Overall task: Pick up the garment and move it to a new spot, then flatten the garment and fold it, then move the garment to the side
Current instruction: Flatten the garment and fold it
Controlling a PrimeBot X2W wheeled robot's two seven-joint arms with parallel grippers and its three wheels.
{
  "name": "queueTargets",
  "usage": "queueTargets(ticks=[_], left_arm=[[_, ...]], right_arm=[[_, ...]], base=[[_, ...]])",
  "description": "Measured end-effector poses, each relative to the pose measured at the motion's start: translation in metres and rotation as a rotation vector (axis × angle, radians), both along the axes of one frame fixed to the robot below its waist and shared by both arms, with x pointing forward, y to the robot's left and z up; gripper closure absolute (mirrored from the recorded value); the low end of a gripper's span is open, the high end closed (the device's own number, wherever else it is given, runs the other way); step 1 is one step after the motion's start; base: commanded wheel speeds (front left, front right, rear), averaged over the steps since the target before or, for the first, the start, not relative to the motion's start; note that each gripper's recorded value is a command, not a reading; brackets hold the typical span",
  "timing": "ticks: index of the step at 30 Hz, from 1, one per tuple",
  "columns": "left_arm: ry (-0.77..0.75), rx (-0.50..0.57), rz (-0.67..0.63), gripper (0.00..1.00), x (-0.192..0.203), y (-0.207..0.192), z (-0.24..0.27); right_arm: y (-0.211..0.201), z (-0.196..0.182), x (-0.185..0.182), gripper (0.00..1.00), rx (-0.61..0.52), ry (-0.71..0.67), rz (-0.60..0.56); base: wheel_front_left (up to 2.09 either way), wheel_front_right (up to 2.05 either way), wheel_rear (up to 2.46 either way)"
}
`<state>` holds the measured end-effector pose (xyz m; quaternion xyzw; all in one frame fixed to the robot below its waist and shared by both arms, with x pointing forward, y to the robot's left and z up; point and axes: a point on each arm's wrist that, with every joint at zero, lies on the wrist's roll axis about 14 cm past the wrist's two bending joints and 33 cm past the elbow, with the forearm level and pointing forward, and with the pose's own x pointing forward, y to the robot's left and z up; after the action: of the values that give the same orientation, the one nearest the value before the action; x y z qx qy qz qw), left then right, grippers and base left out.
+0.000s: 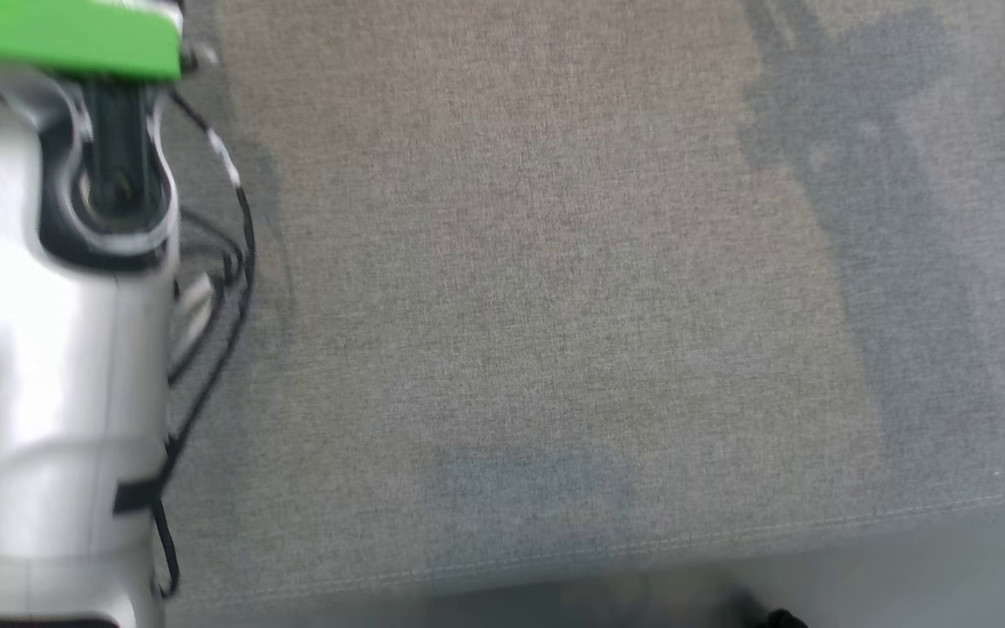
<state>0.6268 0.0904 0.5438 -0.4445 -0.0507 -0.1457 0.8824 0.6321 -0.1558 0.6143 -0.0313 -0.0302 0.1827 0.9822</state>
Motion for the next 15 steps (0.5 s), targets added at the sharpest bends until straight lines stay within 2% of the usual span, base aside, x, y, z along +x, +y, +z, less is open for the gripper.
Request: queueTargets(ticks=[5, 11, 15], left_arm=[[0.115, -0.068, 0.029, 1.00, -0.054, 0.010, -0.014], [0.216, -0.051, 0.053, 1.00, -0.098, 0.019, -0.027], [0.302, 0.010, 0.069, 1.00, -0.127, 0.028, -0.043]], right_arm=[[-0.023, -0.020, -0.047, 1.00, -0.035, 0.133, -0.036], [-0.043, -0.055, -0.099, 1.00, -0.039, 0.316, -0.080], [-0.043, -0.081, -0.141, 1.00, -0.058, 0.447, -0.080]], base=[[0.00, 0.00, 0.00], [0.00, 0.00, 0.00], [0.00, 0.00, 0.00]])
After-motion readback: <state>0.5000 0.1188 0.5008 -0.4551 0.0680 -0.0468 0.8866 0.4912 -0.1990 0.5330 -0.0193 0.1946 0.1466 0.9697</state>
